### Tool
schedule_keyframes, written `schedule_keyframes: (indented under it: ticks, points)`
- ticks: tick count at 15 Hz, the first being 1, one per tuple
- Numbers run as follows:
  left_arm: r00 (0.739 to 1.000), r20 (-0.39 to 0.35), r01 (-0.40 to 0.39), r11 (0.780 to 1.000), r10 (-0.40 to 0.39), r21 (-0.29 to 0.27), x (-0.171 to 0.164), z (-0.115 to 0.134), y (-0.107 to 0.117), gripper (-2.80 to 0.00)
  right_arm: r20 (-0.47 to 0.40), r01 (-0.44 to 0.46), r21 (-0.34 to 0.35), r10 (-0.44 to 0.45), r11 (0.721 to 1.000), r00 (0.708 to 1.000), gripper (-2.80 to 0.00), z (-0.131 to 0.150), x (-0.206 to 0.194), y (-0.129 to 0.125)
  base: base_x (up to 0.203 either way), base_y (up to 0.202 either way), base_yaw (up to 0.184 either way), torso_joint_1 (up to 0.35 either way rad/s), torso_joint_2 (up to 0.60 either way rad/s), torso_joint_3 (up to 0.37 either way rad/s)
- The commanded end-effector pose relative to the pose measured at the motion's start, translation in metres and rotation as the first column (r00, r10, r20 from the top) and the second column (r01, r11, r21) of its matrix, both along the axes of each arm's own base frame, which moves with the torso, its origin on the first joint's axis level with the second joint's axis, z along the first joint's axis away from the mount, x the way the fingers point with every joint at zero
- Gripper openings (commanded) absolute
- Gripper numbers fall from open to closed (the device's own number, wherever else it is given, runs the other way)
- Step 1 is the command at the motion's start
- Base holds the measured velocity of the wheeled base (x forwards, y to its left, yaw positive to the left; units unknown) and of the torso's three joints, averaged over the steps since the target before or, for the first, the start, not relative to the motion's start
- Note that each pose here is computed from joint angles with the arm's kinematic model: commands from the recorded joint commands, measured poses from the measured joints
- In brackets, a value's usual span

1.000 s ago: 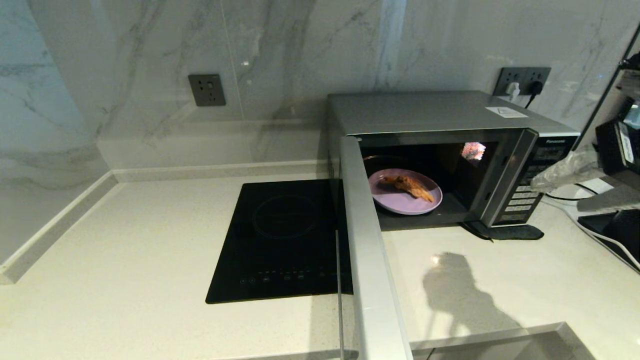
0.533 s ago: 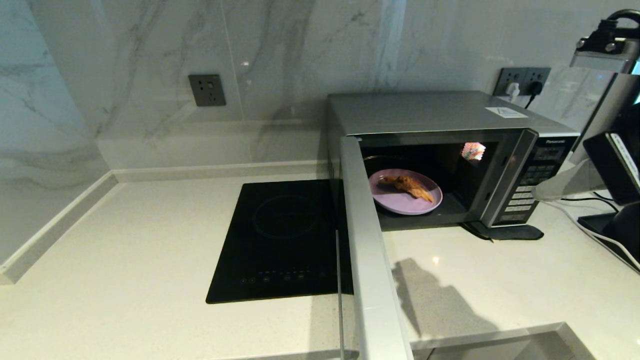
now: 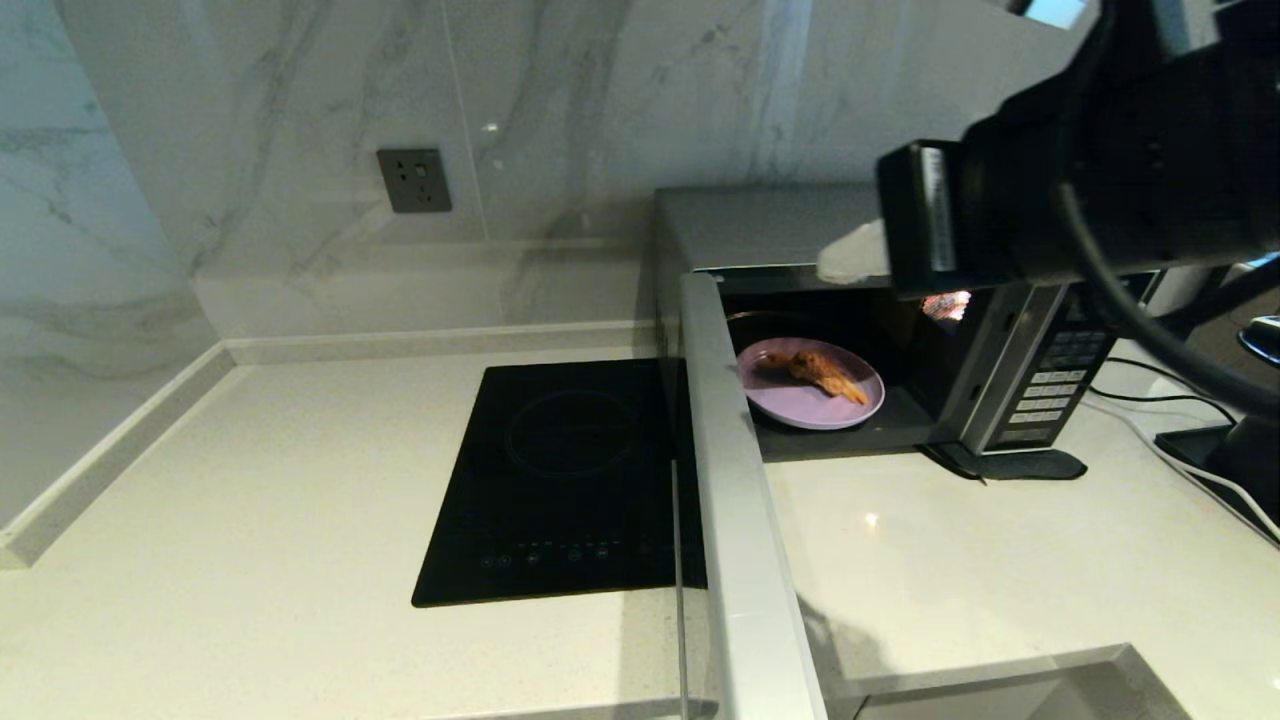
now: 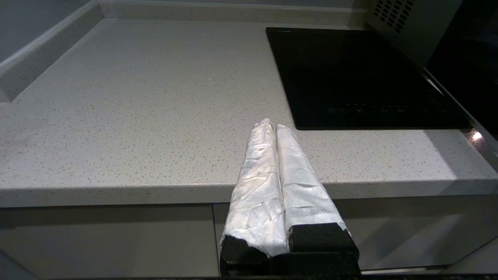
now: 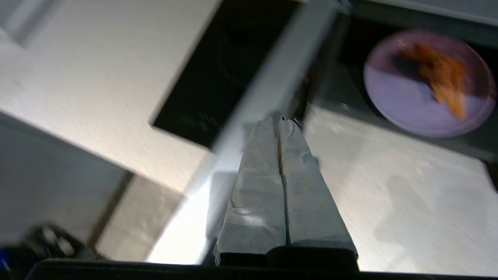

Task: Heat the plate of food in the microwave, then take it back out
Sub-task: Close the microwave oven

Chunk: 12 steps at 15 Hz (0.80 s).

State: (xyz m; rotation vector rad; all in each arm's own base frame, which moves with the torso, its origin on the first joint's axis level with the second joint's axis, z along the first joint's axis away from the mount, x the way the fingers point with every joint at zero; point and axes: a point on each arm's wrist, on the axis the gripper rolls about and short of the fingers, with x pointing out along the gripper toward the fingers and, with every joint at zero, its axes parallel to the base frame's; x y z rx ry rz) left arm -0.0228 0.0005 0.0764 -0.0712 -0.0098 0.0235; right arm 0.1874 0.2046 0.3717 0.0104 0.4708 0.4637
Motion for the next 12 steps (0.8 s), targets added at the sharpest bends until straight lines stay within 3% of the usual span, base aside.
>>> schedule_keyframes:
  ticks: [1, 5, 9, 12]
  points:
    - [1.000, -0.001, -0.001, 1.000, 0.001, -0.001, 0.000, 0.000, 0.000, -2.80, 0.030, -0.022, 0.022, 0.021, 1.000, 0.999, -2.80, -0.020, 0.003, 0.054, 0.000, 0.000, 0.000, 0.000, 0.00, 0.000]
    - [1.000, -0.001, -0.001, 1.000, 0.001, -0.001, 0.000, 0.000, 0.000, -2.80, -0.024, -0.083, -0.025, 0.082, 0.996, 0.996, -2.80, -0.039, -0.012, 0.083, 0.000, 0.000, 0.000, 0.000, 0.00, 0.000]
    - [1.000, -0.001, -0.001, 1.000, 0.001, -0.001, 0.000, 0.000, 0.000, -2.80, -0.146, -0.066, -0.126, 0.048, 0.990, 0.988, -2.80, -0.056, -0.017, 0.078, 0.000, 0.000, 0.000, 0.000, 0.00, 0.000]
    - [1.000, -0.001, -0.001, 1.000, 0.001, -0.001, 0.000, 0.000, 0.000, -2.80, -0.172, -0.048, -0.141, 0.023, 0.989, 0.985, -2.80, -0.059, -0.018, 0.076, 0.000, 0.000, 0.000, 0.000, 0.00, 0.000]
